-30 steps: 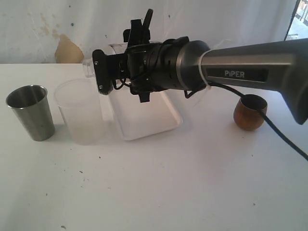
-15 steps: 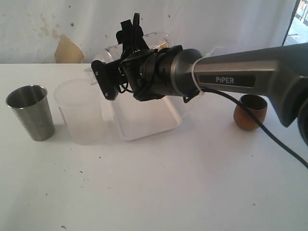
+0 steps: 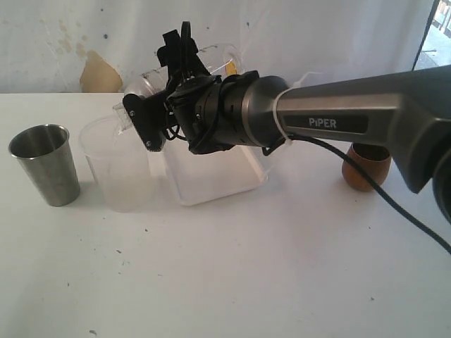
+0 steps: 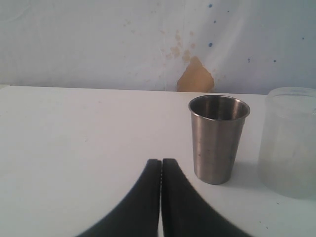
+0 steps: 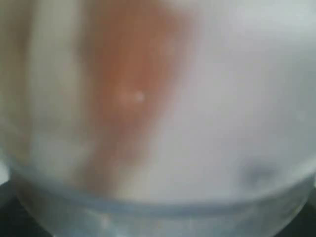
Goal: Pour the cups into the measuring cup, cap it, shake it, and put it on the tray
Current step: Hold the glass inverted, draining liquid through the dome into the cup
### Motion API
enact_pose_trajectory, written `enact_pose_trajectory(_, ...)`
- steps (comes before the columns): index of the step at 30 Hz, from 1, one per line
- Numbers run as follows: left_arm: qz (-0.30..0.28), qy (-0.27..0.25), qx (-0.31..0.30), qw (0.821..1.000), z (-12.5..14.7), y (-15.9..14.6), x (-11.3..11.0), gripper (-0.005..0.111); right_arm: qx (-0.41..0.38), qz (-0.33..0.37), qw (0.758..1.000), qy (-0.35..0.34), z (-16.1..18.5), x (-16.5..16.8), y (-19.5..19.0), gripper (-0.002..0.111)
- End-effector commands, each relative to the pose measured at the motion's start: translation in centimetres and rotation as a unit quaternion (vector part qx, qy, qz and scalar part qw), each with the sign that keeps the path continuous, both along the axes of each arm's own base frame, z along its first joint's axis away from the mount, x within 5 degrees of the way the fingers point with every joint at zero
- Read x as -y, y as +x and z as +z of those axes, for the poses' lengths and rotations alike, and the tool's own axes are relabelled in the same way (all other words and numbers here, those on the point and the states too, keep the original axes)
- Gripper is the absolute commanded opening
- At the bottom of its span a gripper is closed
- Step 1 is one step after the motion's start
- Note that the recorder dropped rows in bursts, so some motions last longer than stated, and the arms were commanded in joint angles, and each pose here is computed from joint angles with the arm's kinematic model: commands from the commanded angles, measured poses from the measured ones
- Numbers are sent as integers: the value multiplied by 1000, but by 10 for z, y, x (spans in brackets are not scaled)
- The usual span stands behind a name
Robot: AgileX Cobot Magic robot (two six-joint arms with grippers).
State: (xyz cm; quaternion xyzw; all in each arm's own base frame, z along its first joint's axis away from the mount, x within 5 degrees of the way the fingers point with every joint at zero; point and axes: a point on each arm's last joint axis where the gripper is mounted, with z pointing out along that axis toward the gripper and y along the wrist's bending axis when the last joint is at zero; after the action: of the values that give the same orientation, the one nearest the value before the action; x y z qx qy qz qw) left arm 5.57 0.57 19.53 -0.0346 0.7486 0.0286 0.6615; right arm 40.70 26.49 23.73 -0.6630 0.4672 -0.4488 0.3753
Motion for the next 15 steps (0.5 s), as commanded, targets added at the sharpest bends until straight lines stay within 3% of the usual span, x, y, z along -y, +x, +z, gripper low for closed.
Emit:
enact_pose_trajectory(1, -2, -1, 5, 1000, 0, 0, 0, 1, 27, -9, 1000, -1, 14, 2, 1, 0)
enact_pose_trajectory(15, -2, -1, 5, 1000, 0, 0, 0, 1, 49, -10, 998, -24, 18, 4, 2, 0)
